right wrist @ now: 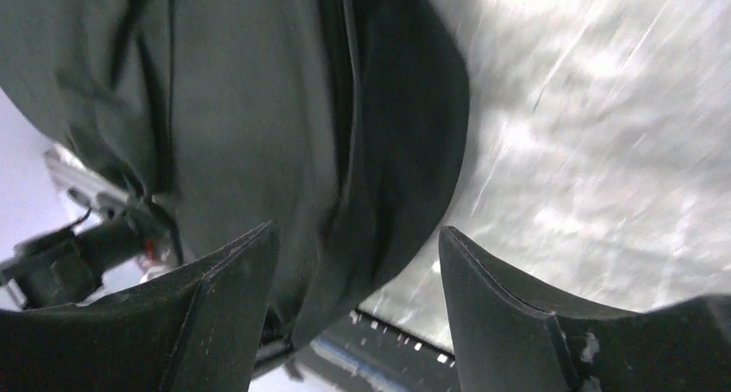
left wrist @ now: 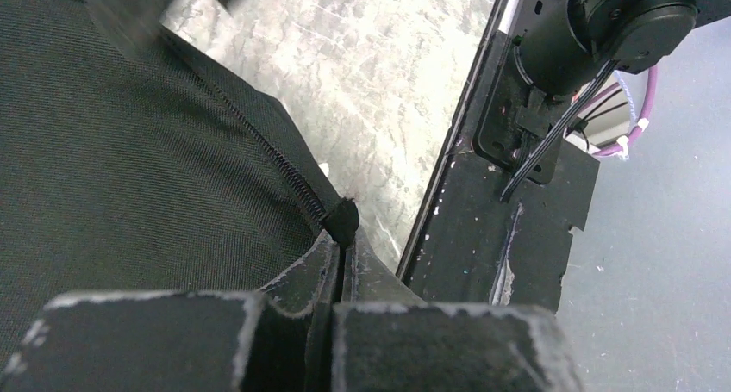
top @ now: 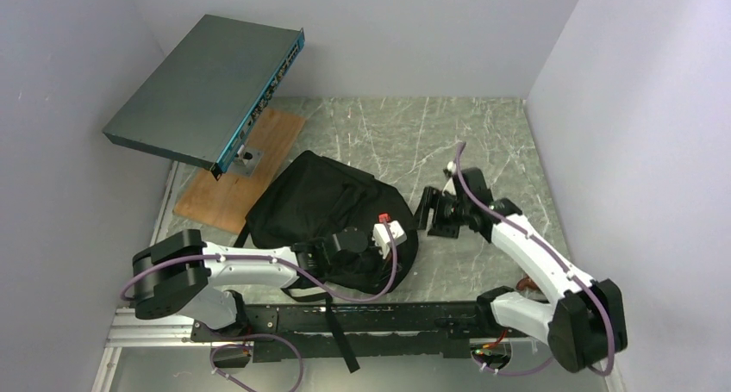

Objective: Pack the student bag
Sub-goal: Zip the student bag at the center of the board.

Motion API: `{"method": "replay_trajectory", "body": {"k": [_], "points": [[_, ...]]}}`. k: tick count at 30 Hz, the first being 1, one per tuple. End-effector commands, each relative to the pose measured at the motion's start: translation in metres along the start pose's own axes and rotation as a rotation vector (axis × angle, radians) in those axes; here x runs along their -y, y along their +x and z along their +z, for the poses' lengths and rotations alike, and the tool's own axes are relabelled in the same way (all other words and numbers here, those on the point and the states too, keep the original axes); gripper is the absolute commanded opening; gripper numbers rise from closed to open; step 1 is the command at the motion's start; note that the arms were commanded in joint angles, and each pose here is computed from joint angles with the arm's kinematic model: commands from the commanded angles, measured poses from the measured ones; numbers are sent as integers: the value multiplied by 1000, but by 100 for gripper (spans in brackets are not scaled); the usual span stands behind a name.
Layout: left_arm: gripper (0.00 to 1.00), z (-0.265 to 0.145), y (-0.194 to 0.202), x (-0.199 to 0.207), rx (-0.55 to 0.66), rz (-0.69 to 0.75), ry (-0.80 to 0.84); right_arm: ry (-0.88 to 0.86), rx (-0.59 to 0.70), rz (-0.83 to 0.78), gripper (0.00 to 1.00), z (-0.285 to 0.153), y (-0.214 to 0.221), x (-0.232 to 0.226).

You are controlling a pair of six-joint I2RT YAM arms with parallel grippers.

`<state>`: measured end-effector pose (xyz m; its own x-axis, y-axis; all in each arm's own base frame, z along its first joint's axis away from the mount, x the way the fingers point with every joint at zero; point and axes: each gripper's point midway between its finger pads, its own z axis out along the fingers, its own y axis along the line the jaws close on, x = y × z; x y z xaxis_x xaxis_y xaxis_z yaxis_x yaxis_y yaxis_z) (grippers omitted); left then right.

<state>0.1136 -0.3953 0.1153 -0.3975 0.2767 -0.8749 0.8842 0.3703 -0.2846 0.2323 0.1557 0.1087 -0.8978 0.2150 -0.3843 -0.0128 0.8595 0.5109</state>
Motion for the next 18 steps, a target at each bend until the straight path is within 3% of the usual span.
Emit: {"method": "replay_trajectory", "body": {"k": [1,7,11,14,18], "points": [[0,2,-22,27,86,43,137,-161,-108,237,69,2,50,-27],[0,5,-25,33,78,138,166,-273,-189,305,59,7,79,-56],[5,9,-23,38,41,168,178,-270,-191,323,39,12,82,-55],[15,9,-14,39,-21,116,178,-301,-185,332,24,11,82,-58],[36,6,2,53,-69,22,253,-361,-139,309,8,10,79,-61]]}}
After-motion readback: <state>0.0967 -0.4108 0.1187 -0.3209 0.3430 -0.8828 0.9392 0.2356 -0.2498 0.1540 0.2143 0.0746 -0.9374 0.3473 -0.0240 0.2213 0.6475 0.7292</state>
